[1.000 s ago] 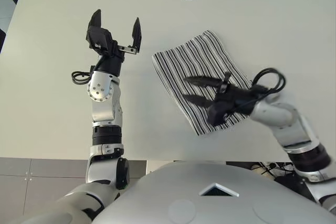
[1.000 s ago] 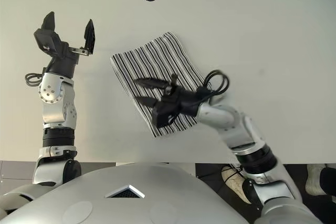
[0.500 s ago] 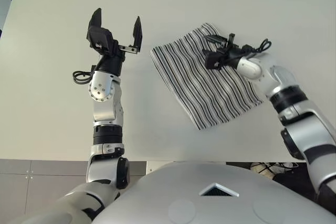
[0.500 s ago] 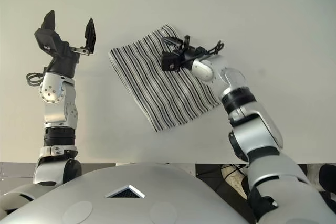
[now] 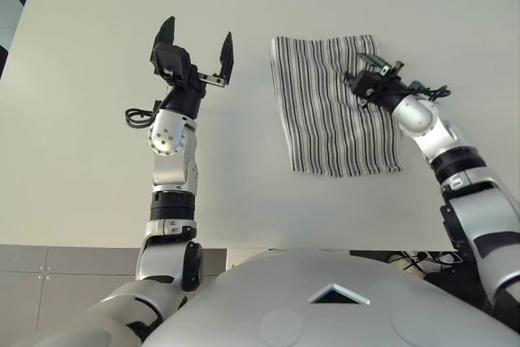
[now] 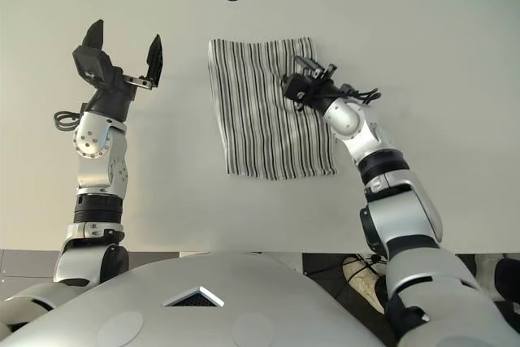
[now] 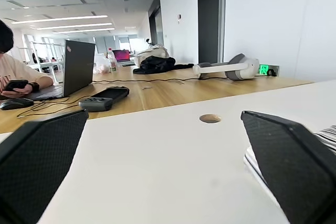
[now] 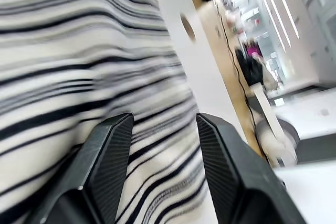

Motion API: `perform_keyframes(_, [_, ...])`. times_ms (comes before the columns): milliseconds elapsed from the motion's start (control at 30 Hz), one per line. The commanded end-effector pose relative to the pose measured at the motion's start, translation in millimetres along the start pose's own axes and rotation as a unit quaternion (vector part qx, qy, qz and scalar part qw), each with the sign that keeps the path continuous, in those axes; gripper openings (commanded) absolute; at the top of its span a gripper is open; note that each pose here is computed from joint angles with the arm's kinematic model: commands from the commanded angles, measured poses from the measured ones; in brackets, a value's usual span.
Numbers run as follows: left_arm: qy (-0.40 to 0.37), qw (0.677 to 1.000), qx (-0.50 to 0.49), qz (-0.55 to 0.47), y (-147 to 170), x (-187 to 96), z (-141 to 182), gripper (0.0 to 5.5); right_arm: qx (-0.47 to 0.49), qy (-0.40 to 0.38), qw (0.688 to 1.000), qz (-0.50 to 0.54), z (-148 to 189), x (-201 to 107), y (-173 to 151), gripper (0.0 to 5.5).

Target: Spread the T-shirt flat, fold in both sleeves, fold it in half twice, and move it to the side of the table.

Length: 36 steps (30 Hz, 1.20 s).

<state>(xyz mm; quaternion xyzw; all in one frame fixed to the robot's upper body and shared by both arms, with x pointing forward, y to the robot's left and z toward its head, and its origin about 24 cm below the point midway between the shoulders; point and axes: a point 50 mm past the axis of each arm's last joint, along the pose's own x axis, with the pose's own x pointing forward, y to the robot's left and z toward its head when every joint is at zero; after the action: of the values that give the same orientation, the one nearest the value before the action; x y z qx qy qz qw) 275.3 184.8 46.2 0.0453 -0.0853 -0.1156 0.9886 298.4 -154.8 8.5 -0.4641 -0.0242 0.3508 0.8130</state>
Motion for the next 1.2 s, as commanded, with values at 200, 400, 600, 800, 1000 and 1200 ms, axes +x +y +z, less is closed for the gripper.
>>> perform_keyframes(200, [0.001,0.999,0.029,-0.022,6.0,0.7,3.2,5.48,-0.031,0.004,0.999,-0.028,27.3,-30.1,-1.5,2.24])
perform_keyframes(400, [-0.03,0.995,0.09,-0.027,17.6,-0.7,16.0,5.48,-0.043,-0.054,0.985,-0.156,56.6,-48.4,-52.8,2.24])
perform_keyframes(600, [-0.022,0.847,0.415,-0.331,2.5,-72.2,16.8,5.48,-0.183,-0.007,0.983,0.028,7.6,-118.9,-44.7,2.24])
perform_keyframes(800, [0.037,0.766,0.406,-0.496,-19.9,-125.6,5.7,5.48,-0.222,0.048,0.957,0.179,-22.7,-156.0,-19.3,2.24])
perform_keyframes(1000, [0.037,0.738,0.393,-0.547,-41.2,-122.0,-8.7,5.48,-0.249,-0.004,0.932,0.262,-8.3,-144.4,4.2,2.24])
perform_keyframes(1200, [0.029,0.724,0.395,-0.564,-51.1,-115.0,-20.9,5.5,-0.249,-0.032,0.921,0.297,-0.9,-140.7,15.0,3.12])
